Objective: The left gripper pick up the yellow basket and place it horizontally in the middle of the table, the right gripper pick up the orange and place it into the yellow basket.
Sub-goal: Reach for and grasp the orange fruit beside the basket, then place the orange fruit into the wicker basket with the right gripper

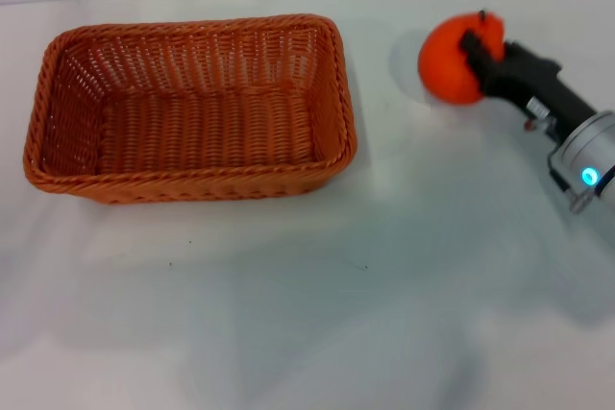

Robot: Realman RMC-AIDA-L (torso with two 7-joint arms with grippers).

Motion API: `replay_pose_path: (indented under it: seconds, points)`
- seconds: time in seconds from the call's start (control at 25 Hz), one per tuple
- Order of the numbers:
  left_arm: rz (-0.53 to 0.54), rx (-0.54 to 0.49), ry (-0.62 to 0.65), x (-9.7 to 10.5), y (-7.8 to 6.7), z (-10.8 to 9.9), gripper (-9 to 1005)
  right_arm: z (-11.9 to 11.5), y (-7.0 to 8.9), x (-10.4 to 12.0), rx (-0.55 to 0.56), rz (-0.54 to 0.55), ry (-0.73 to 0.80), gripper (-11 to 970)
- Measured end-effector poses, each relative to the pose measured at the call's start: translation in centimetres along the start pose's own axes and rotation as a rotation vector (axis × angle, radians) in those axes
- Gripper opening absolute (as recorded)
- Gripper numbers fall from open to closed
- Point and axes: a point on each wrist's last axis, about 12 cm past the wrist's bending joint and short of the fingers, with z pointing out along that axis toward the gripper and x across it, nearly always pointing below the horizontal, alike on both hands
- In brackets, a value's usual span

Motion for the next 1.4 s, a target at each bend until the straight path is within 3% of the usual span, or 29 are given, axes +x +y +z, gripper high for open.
replay_pose_path:
  seconds: [0.2, 0.4, 0.76, 1.0, 1.12, 1.4]
  points:
    - [0.0, -0.009, 0.004, 0.0, 0.1, -0.2, 833, 0.0, -0.4, 1.9, 0.051, 0.014, 0.135, 299]
    - [0.008, -0.023, 0.009, 0.0, 0.3, -0.4, 833, 1.7, -1.9, 3.4, 0.135, 0.01, 0.18, 257]
    - [0.013, -0.049, 0.018, 0.1, 0.6, -0.4, 833, 7.0, -8.0, 4.2, 0.396, -0.066, 0.034, 159]
    - [0.014, -0.061, 0.023, 0.2, 0.7, -0.4, 834, 8.8, -11.0, 3.8, 0.507, -0.101, -0.064, 118]
    - [0.016, -0.059, 0.023, 0.2, 0.7, -0.3, 834, 9.1, -11.9, 3.6, 0.541, -0.104, -0.106, 105]
    - [0.022, -0.057, 0.023, 0.0, 0.8, -0.2, 832, 9.0, -11.9, 3.5, 0.546, -0.083, -0.123, 76]
